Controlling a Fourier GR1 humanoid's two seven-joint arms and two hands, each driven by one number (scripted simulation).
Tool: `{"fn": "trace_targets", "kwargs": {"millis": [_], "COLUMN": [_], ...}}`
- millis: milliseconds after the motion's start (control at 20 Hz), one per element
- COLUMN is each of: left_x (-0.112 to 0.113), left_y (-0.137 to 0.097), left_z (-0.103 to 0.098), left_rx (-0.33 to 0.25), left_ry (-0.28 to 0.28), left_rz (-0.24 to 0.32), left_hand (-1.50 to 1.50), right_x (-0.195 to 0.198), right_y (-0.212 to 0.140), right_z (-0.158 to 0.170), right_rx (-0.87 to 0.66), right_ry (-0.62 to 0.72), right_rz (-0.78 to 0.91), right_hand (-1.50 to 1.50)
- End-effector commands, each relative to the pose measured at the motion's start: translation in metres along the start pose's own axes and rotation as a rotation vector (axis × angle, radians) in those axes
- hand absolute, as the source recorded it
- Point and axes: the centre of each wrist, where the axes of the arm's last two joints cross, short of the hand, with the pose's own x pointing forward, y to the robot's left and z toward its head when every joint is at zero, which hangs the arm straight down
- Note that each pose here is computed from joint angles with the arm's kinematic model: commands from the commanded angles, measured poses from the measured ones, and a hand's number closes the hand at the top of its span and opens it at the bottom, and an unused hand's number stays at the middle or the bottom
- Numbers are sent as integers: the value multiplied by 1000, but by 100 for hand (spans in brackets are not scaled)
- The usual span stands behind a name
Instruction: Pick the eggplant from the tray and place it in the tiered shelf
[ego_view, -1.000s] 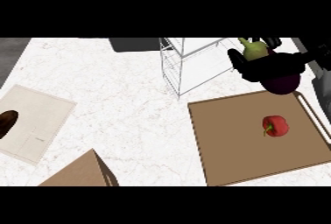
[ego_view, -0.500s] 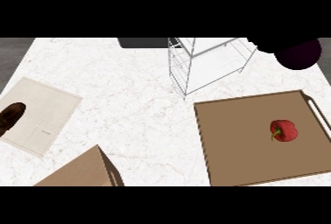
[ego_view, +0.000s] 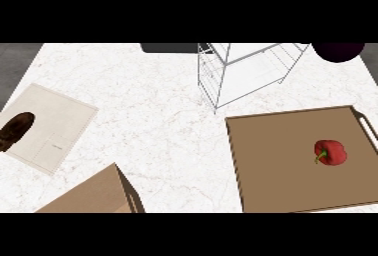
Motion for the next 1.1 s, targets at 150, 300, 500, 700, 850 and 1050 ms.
{"fn": "trace_targets", "kwargs": {"millis": [150,300,500,700,850,1050], "left_x": [89,89,90,91,91,92], "left_y": [-19,-15,-19,-19,-22,-22], "left_z": [8,6,7,6,8,8], "left_rx": [-66,-43,-66,-55,-70,-59], "left_ry": [-525,-513,-514,-512,-520,-512], "left_rz": [-53,-60,-62,-60,-80,-59], "left_hand": [0,0,0,0,0,0], "right_x": [-5,-7,-13,-12,-18,-24], "right_y": [3,0,10,11,14,14], "right_z": [-14,-19,-25,-31,-35,-36], "right_rx": [-23,-31,-33,-26,-23,-1], "right_ry": [14,9,-21,-33,-37,-31], "right_rz": [25,22,-4,5,-7,66], "right_hand": [150,150,150,150,150,150]}}
